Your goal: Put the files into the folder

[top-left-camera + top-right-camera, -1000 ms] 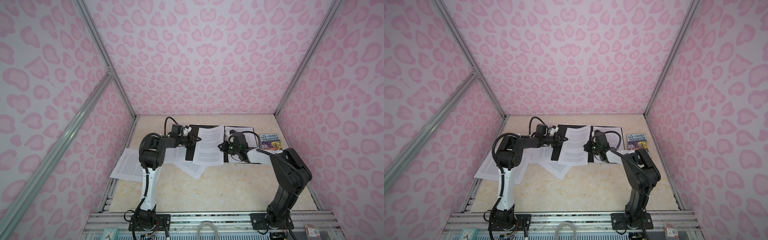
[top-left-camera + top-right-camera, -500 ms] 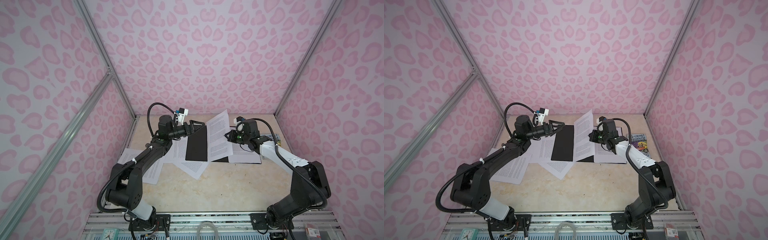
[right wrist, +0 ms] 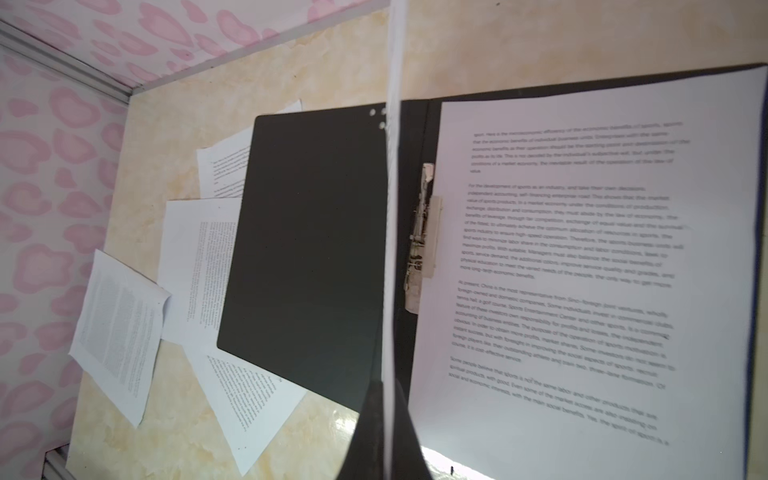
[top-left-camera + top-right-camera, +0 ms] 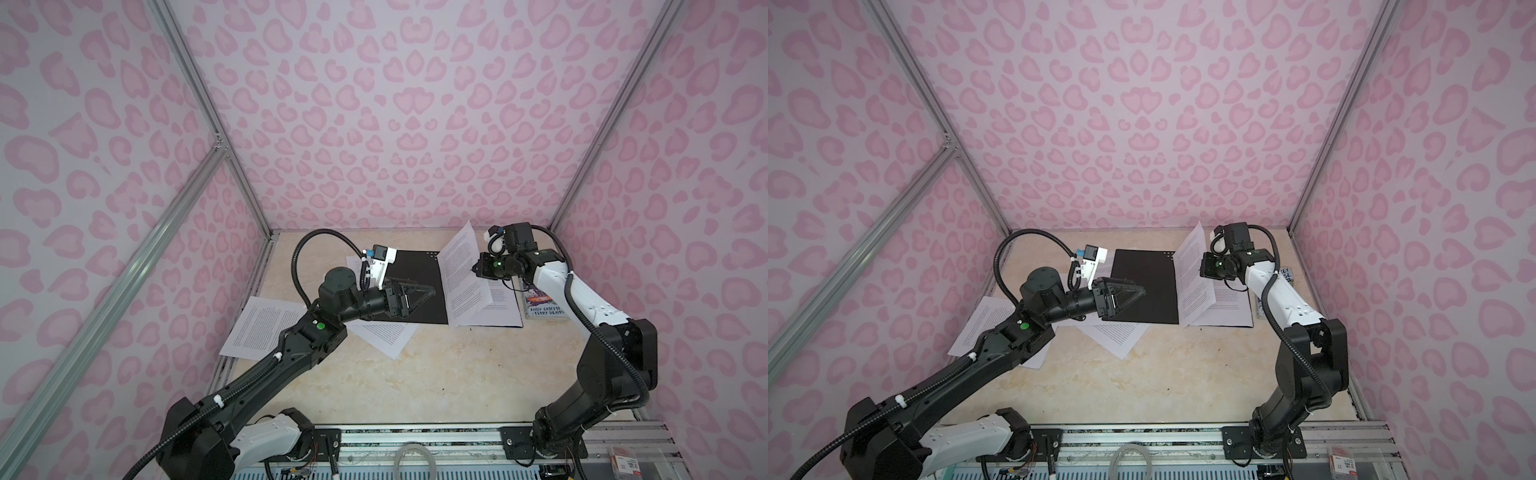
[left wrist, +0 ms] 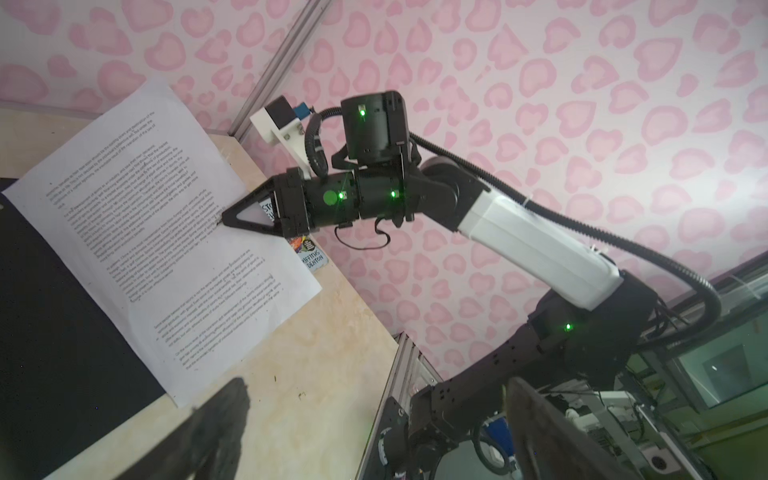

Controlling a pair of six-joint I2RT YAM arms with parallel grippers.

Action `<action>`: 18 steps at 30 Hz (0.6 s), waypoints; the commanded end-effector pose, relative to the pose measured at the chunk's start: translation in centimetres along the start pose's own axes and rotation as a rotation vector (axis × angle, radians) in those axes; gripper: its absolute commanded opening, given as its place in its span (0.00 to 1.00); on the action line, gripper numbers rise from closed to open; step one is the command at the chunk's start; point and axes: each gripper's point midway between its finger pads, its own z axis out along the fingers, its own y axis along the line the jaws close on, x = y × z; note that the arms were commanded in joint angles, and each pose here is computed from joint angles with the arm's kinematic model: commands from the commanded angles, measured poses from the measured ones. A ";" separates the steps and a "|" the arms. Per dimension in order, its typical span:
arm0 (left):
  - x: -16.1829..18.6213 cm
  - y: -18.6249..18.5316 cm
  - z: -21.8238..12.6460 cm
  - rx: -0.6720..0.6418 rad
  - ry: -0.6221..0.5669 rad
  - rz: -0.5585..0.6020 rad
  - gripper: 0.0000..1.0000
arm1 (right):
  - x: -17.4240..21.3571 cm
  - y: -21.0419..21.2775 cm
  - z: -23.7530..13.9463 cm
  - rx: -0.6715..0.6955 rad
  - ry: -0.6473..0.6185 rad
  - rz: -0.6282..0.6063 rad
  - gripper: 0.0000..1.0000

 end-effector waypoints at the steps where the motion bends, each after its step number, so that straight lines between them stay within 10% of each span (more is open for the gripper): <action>1: 1.1 1.2 -1.1 -0.101 -0.067 0.134 0.97 | 0.8 -2.3 0.3 0.089 0.031 -0.005 0.00; 7: 4.0 5.6 -2.8 -0.231 -0.193 0.218 0.97 | -0.2 -4.7 1.0 0.145 0.010 0.015 0.00; 18: 6.9 3.0 -0.6 -0.106 -0.057 0.198 0.97 | -1.9 -9.3 2.5 0.147 0.054 0.038 0.00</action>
